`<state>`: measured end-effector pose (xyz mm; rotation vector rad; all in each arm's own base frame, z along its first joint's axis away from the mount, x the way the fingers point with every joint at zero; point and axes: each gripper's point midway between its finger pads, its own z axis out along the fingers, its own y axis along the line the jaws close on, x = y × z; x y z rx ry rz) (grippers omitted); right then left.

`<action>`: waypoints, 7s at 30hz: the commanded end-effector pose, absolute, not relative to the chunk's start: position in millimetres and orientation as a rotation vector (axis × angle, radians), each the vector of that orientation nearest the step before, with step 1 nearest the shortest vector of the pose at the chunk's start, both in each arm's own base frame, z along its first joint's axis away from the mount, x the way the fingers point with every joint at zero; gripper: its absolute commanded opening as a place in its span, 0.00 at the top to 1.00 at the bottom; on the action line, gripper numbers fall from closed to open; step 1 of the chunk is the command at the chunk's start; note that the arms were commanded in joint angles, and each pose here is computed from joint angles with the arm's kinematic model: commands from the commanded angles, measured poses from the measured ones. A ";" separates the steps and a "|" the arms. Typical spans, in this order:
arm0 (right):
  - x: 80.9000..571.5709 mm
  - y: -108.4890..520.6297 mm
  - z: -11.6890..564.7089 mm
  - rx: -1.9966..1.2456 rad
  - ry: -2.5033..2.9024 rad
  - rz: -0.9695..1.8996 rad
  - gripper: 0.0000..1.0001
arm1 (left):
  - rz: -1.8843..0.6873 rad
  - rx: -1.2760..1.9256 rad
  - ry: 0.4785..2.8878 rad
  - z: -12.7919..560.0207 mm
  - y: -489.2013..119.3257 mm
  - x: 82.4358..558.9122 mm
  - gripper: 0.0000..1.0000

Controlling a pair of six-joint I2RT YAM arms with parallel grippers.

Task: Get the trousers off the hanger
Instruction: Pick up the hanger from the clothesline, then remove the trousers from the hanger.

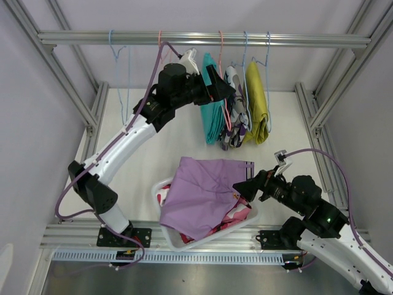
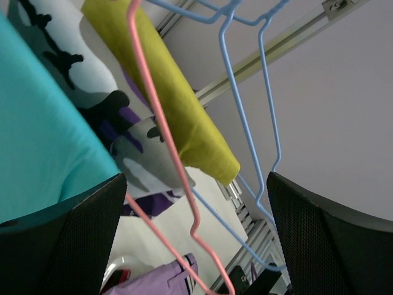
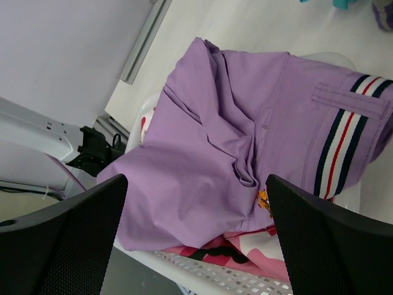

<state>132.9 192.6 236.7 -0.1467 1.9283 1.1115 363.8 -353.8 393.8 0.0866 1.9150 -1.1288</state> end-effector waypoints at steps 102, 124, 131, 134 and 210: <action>197.9 290.3 282.0 -0.179 1.720 1.293 0.86 | -1.084 0.332 2.099 222.4 -311.1 122.8 0.99; 191.5 285.2 303.4 -0.166 1.682 1.320 1.00 | -1.249 0.423 2.028 223.6 -340.2 103.0 0.54; 188.5 285.9 308.1 -0.172 1.669 1.344 1.00 | -1.329 0.450 2.003 221.8 -354.0 96.7 0.79; 187.5 285.5 309.3 -0.170 1.664 1.353 1.00 | -1.377 0.454 1.999 221.4 -359.6 92.3 0.83; 282.9 373.0 272.0 -0.424 1.902 0.590 0.09 | -0.606 -0.065 1.771 366.0 -192.9 260.9 1.00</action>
